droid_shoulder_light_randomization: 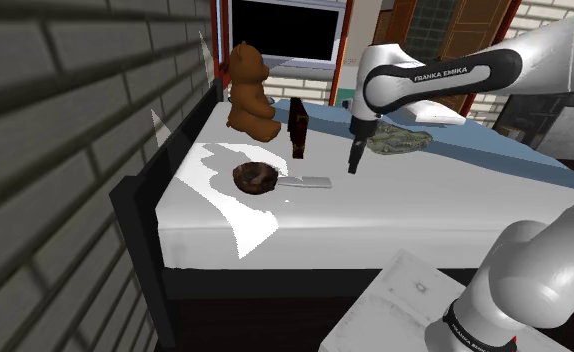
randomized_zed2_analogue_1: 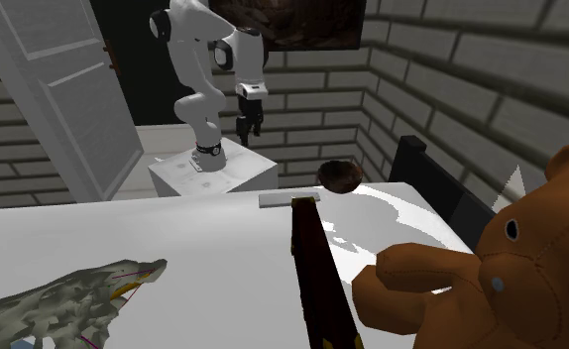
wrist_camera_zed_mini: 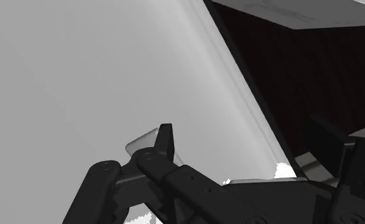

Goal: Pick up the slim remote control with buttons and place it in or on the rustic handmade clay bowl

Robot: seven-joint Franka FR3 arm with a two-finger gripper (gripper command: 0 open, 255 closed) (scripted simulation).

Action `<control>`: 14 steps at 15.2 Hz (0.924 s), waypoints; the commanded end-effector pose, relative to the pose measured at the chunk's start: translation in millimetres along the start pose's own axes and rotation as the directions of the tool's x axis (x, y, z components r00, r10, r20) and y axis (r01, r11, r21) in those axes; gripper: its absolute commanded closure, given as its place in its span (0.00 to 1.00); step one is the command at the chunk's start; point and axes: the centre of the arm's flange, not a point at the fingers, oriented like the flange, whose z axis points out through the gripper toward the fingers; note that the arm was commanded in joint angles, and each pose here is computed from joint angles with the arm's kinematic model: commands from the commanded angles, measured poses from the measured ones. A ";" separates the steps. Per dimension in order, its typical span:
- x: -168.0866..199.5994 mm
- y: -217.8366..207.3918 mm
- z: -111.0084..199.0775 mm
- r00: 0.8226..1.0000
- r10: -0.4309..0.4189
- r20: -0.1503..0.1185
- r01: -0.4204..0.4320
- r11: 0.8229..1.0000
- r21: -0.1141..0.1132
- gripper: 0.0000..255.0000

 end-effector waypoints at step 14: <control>153.0 68.6 104.5 0.913 -0.407 -0.038 0.408 0.913 0.022 0.00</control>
